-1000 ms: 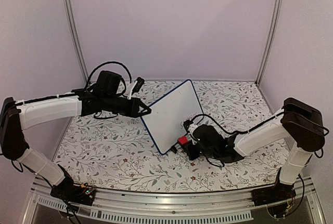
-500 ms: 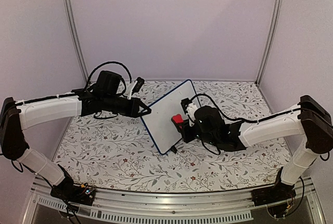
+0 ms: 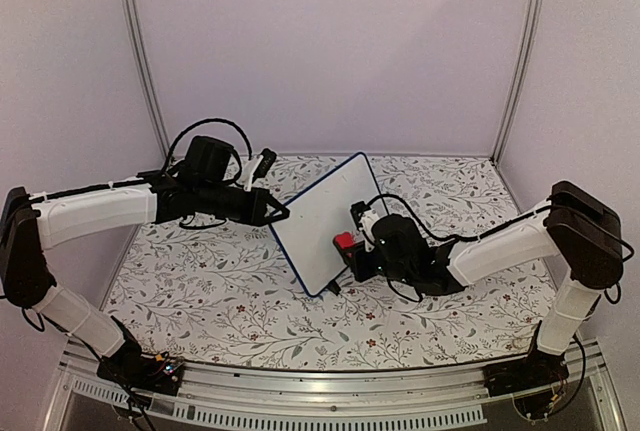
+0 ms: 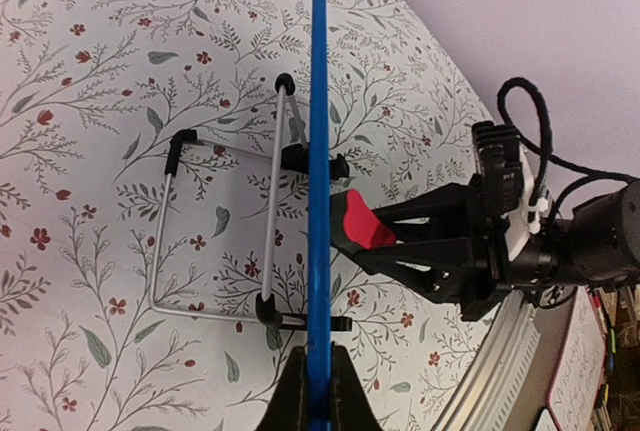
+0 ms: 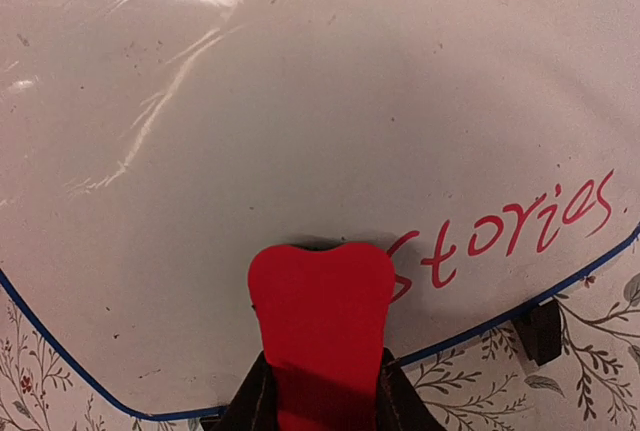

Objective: Erase the whiteboard
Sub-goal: Erase the whiteboard on the whiteboard stand.

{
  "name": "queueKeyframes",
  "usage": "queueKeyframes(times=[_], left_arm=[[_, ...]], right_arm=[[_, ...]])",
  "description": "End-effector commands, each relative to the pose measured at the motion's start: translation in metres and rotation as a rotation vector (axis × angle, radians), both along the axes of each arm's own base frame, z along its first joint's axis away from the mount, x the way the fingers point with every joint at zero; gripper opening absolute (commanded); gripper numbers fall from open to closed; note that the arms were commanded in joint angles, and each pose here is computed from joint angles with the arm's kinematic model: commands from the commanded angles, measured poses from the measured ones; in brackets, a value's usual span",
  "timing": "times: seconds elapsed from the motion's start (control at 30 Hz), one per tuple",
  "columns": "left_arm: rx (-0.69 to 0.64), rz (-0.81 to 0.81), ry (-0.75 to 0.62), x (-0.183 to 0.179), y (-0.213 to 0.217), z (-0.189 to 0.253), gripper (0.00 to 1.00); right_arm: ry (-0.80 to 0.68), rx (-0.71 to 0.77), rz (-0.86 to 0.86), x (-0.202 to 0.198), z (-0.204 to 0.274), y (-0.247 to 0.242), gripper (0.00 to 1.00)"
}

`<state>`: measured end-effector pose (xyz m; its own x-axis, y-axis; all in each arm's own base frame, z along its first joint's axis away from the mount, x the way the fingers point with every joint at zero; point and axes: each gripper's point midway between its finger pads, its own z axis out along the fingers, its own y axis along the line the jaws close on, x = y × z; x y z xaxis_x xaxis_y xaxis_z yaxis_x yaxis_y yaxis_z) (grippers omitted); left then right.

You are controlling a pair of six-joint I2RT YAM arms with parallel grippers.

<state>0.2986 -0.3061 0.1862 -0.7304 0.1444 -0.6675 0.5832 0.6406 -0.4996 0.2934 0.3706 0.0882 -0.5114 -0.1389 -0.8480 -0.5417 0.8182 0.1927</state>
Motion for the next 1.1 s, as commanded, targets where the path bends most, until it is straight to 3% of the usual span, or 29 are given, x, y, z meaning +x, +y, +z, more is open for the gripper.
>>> queueKeyframes(times=[0.0, 0.3, 0.57, 0.8, 1.07], left_arm=[[-0.064, -0.051, -0.042, -0.007, -0.01, 0.023, 0.0], [-0.061, -0.048, -0.042, -0.007, -0.01, 0.022, 0.0], [-0.06, -0.046, -0.046, -0.007, -0.009, 0.023, 0.0], [-0.061, -0.05, -0.045, -0.007, -0.01, 0.023, 0.0], [-0.062, -0.05, -0.051, -0.007, -0.009, 0.025, 0.0]], right_arm=[[0.115, -0.056, 0.024, -0.018, -0.046, -0.012, 0.22], [0.141, -0.071, 0.018, -0.026, -0.055, -0.024, 0.22], [0.063, -0.016, 0.016, -0.019, -0.008, -0.02, 0.22], [-0.058, 0.025, -0.01, 0.003, 0.051, -0.012, 0.22], [-0.064, 0.01, -0.053, 0.038, 0.051, -0.021, 0.22]])
